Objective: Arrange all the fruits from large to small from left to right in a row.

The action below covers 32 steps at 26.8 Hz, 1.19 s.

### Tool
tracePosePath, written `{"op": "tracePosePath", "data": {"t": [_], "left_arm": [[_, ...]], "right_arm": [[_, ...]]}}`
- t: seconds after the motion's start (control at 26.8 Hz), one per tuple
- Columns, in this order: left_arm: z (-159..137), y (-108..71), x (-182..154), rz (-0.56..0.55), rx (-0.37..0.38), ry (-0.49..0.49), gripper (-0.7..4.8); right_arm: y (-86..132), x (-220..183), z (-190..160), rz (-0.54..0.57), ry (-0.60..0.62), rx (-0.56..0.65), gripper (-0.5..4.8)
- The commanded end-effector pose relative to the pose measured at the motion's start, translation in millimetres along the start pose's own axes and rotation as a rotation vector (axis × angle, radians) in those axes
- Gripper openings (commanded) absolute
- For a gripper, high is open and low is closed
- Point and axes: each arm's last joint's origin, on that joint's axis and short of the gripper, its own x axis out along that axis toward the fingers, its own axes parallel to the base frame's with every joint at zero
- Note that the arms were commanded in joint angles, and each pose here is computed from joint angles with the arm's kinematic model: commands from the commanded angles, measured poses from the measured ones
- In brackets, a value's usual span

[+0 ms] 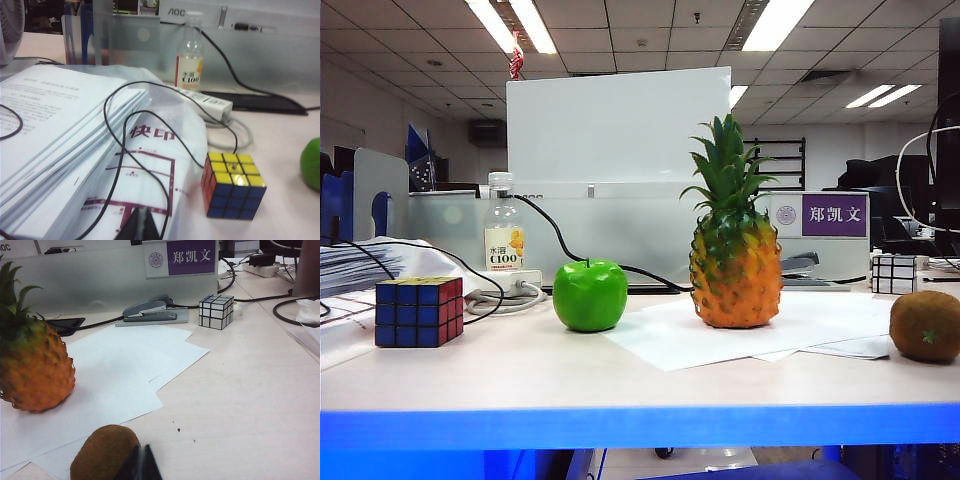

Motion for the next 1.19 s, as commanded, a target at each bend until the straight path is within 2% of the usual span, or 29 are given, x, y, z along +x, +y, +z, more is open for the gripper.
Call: {"op": "tracePosePath", "data": {"t": [0.04, 0.11, 0.19, 0.26, 0.34, 0.52, 0.67, 0.82, 0.86, 0.93, 1.01, 1.08, 1.16, 1.19], "left_arm": [[-1.8, -1.3, -0.2, -0.049, 0.034, 0.02, -0.06], [-1.2, -4.0, -0.4, -0.143, 0.046, 0.014, -0.06], [1.5, -8.6, -1.5, -0.3, 0.045, -0.013, -0.06], [5.5, -14.2, -4.0, -0.508, 0.067, -0.056, -0.06], [8.1, -16.5, -5.5, -0.596, 0.087, -0.086, -0.06], [8.7, -16.7, -5.7, -0.601, 0.062, -0.084, -0.06], [8.7, -17.0, -5.9, -0.618, 0.042, -0.077, -0.05], [8.7, -17.3, -6.1, -0.63, 0.007, -0.066, -0.06], [8.7, -17.4, -6.2, -0.635, 0.007, -0.065, -0.06], [8.7, -17.4, -6.2, -0.636, 0.007, -0.065, -0.06], [8.7, -17.4, -6.2, -0.636, 0.007, -0.065, -0.06], [8.8, -17.4, -6.2, -0.636, 0.007, -0.066, -0.06], [8.8, -17.4, -6.2, -0.636, 0.006, -0.066, -0.06], [8.8, -17.4, -6.2, -0.636, 0.006, -0.065, -0.06]], "right_arm": [[0.1, 0.5, -0.9, 0.007, -0.009, 0.004, -0.01], [1.2, 0.4, -0.9, 0.042, -0.005, 0.014, -0.01], [2.8, 0.3, -1.1, 0.098, 0.003, 0.059, -0.01], [4.6, 0.1, -1.3, 0.162, 0.015, 0.094, -0.01], [6.2, -0.2, -1.3, 0.216, 0.022, 0.108, -0.01], [8.6, -0.8, 0.0, 0.298, 0.02, 0.113, -0.01], [11.6, -1.9, 4.1, 0.394, 0.01, 0.205, -0.01], [13.9, -5.6, 24.9, 0.447, -0.192, 0.223, -0.03], [13.3, -6.3, 31.4, 0.42, -0.262, 0.233, -0.03], [12.4, -4.4, 37.1, 0.379, -0.309, 0.239, -0.03], [12.7, 2.1, 38.6, 0.377, -0.265, 0.245, -0.03], [15.6, 10.7, 43.0, 0.426, -0.214, 0.238, -0.01], [21.1, 21.1, 52.6, 0.478, -0.2, 0.184, 0.04], [24.4, 26.5, 58.3, 0.496, -0.203, 0.146, 0.24]]}}
